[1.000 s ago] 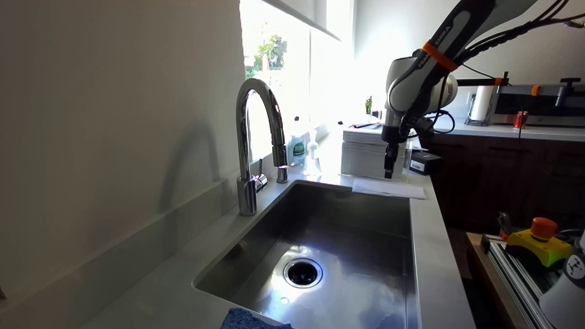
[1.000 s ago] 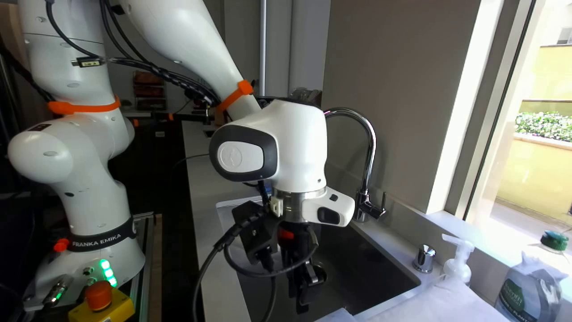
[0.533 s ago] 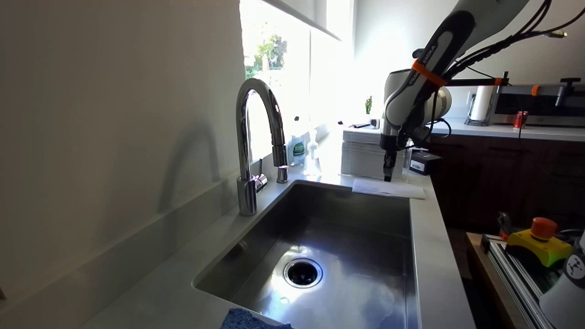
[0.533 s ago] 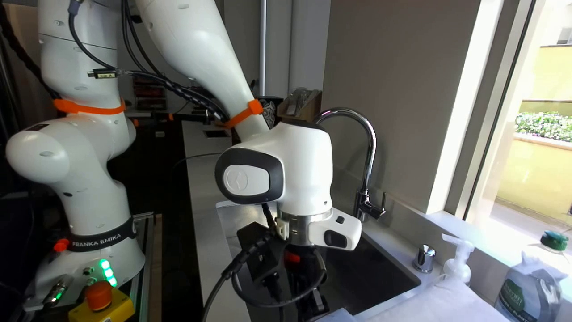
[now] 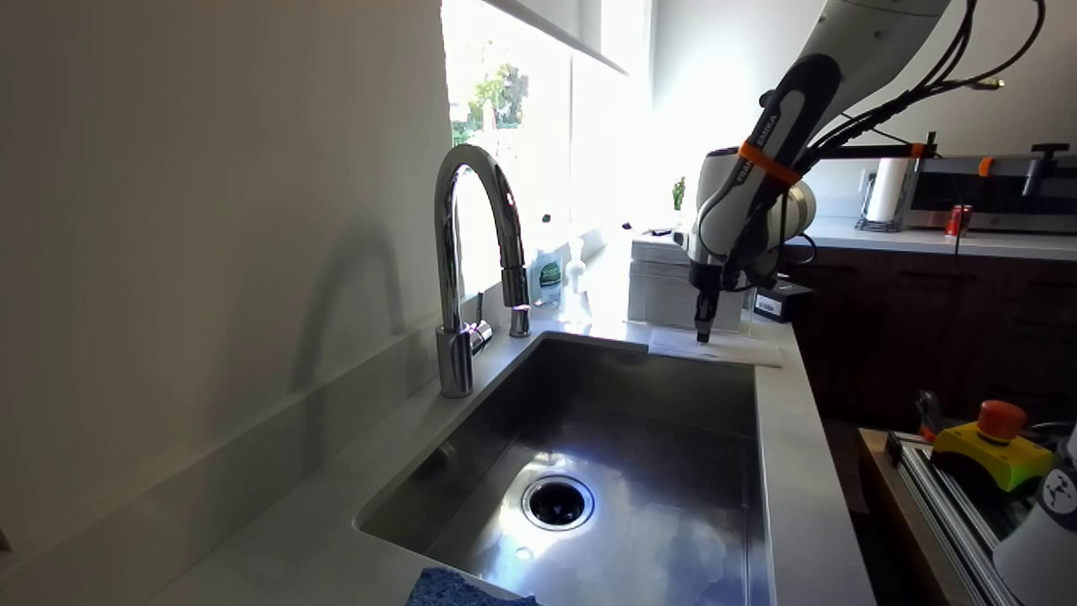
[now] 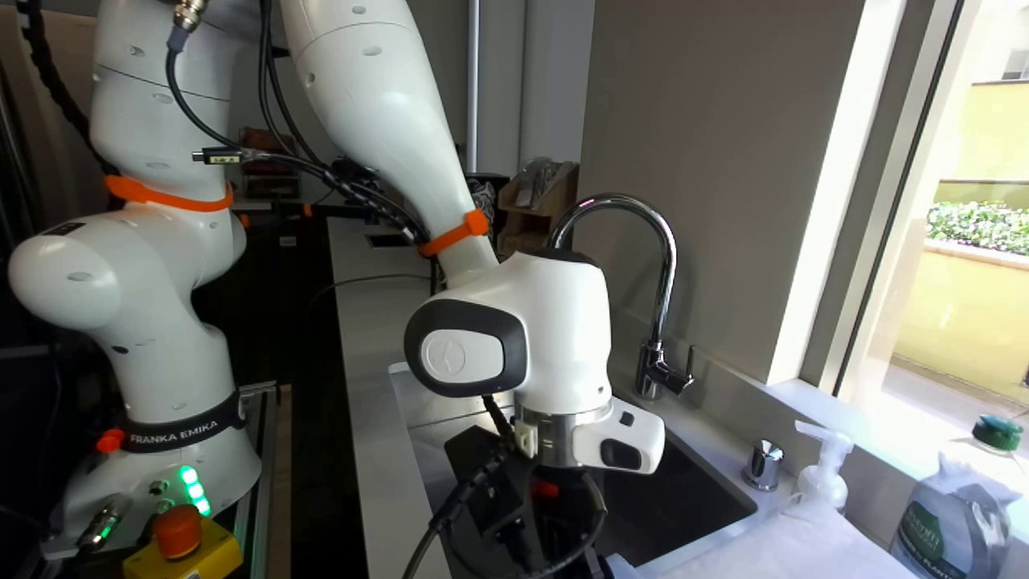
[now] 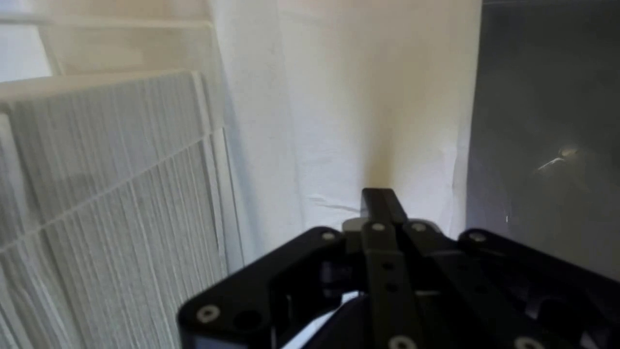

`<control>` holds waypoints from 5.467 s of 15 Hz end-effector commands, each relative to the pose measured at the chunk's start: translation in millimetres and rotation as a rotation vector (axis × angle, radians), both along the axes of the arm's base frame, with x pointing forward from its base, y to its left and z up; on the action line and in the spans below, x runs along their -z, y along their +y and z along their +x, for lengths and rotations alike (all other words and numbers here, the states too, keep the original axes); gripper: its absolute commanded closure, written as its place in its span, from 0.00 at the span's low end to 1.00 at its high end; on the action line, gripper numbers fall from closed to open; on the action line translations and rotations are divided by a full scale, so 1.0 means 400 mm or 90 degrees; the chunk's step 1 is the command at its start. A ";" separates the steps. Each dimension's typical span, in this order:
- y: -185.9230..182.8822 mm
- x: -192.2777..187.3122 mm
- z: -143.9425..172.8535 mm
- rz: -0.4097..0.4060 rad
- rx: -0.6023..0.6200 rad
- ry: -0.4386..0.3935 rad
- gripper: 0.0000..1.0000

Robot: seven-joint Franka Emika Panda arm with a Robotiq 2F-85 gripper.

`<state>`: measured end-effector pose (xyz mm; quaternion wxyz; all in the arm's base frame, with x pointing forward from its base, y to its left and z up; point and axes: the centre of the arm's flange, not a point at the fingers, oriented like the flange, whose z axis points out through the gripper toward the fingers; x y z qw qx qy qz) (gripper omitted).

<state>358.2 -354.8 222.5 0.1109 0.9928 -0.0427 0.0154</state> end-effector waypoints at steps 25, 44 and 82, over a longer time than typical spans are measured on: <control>0.003 0.088 0.210 -0.054 0.054 -0.102 1.00; 0.043 -0.043 0.232 -0.057 0.086 -0.132 1.00; -0.047 -0.466 0.392 -0.017 0.313 -0.257 0.00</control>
